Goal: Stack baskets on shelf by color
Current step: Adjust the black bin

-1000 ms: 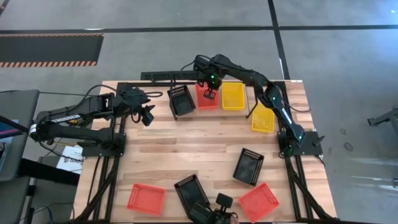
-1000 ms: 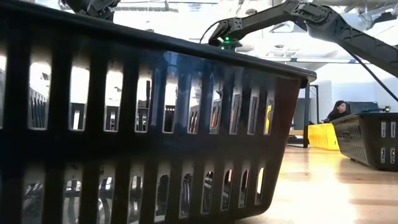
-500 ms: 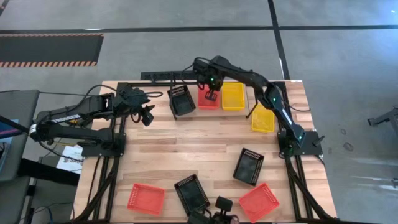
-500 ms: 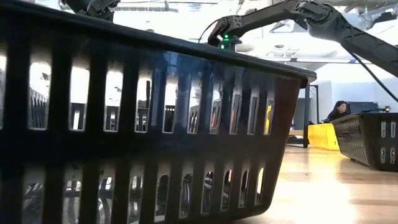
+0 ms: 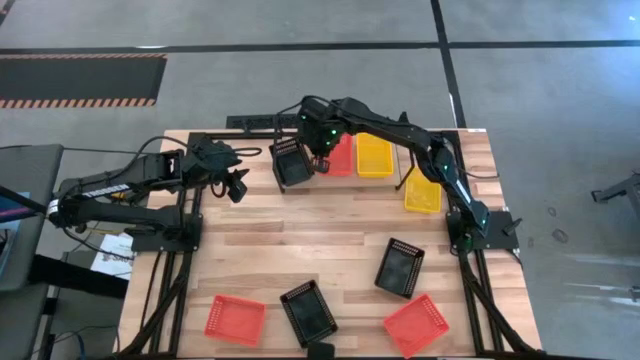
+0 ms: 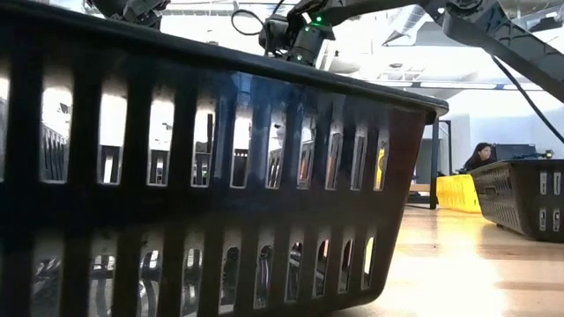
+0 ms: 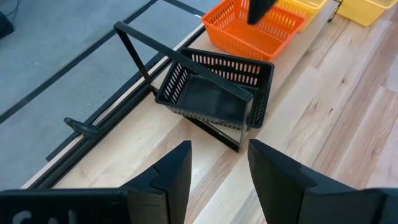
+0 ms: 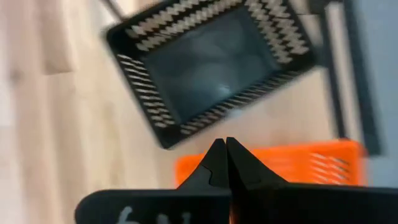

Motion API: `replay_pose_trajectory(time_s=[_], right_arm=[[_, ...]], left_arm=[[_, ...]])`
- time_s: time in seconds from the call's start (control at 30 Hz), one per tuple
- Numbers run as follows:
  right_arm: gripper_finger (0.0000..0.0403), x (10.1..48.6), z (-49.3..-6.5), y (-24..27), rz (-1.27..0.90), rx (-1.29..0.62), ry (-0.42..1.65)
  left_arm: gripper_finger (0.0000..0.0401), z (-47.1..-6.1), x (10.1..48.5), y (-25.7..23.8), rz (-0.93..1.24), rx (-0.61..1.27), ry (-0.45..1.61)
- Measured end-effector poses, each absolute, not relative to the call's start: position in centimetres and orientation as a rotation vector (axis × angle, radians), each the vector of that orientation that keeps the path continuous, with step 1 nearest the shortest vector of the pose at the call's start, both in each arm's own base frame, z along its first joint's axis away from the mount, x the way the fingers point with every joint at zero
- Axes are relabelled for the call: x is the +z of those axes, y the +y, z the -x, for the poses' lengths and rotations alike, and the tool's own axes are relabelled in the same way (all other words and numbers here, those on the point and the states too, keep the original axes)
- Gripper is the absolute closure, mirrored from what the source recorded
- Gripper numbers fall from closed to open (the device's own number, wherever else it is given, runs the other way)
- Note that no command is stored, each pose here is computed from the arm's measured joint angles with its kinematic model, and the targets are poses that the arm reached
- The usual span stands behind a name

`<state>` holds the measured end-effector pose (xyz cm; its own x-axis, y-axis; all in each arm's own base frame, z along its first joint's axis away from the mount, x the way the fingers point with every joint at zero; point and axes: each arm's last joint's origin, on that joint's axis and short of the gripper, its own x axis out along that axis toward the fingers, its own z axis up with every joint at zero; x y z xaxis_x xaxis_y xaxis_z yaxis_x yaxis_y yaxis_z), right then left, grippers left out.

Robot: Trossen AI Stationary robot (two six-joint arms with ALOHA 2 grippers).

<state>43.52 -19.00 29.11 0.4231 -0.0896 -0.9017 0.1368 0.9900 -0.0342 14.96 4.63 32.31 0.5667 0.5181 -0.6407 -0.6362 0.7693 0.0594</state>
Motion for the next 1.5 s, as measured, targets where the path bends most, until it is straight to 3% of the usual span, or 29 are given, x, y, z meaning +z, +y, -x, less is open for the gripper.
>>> replay_pose_trajectory(time_s=[0.57,0.7,0.93,1.13,1.2,1.5], right_arm=[[0.0403,29.3,-45.6,-16.2,-0.031,0.008,1.015],[0.0403,32.3,-44.7,-15.5,-0.008,-0.022,0.931],[0.0403,44.8,-36.5,-12.7,0.097,-0.193,0.674],[0.0403,52.2,-28.6,-8.7,0.173,-0.27,0.463],[0.0403,53.8,-26.2,-7.4,0.189,-0.278,0.407],[0.0403,57.9,-17.8,-3.0,0.183,-0.218,0.205]], left_arm=[[0.0255,-15.0,32.3,4.6,0.195,0.687,0.683],[0.0255,-15.5,32.0,4.8,0.192,0.693,0.702],[0.0288,-20.0,31.3,5.7,0.119,0.595,0.65],[0.0366,-25.8,33.3,7.2,-0.035,0.489,0.547],[0.0391,-27.4,33.8,8.2,-0.039,0.502,0.6],[0.0401,-34.3,33.0,13.8,0.044,0.517,1.028]])
